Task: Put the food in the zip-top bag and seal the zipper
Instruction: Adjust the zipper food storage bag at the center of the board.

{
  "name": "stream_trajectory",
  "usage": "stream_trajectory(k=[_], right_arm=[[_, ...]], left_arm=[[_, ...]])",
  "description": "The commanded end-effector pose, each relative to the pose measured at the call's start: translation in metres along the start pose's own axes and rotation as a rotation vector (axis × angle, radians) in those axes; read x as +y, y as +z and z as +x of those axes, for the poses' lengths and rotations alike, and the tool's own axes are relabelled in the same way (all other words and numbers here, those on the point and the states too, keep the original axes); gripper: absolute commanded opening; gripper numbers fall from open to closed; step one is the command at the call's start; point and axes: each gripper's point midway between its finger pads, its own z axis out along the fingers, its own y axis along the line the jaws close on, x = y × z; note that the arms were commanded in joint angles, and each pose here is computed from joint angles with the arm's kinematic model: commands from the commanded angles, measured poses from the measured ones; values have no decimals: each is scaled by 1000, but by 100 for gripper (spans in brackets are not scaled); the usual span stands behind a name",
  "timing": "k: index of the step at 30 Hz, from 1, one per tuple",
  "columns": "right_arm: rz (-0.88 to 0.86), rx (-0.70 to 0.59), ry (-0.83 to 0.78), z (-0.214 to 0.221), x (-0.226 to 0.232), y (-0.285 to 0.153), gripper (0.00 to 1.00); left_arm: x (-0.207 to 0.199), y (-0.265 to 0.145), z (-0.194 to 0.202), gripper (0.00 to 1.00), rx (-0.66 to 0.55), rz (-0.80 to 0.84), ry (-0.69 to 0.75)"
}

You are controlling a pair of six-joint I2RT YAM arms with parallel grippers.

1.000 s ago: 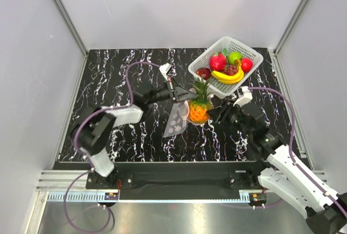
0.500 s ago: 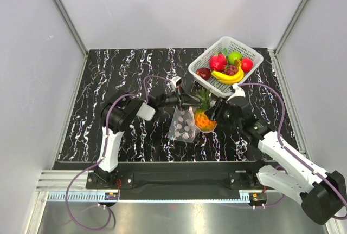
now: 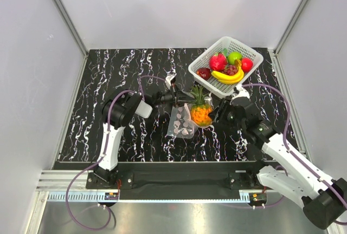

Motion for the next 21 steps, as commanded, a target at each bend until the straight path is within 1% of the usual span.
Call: stream_trajectory(k=[1,4,5,7,8,10,12,18,21], right_arm=[[76,21,50,4,-13,-6,51],[99,33,134,16,-21,0,45],[101,44,154,25,-28,6,39],[96,69,218,41,-34,13,39],[50,51,243,38,-26,17,39],[44,58,306,49,-31,24,38],[20,40,346,47,-27,30,37],[28,62,367,54,-28,48,39],[13,53,374,51,-25,52,40]], left_arm=[[-50,-8,11,0,39,224,319],[-45,-10,7,0,22,209,320],[-44,-10,7,0,20,208,320],[-41,-11,7,0,16,204,320],[-40,-12,7,0,13,199,317],[-35,-12,5,0,9,186,322],[-31,-13,5,0,2,174,323],[-20,-15,3,0,-17,145,326],[-18,-16,3,0,-23,140,326]])
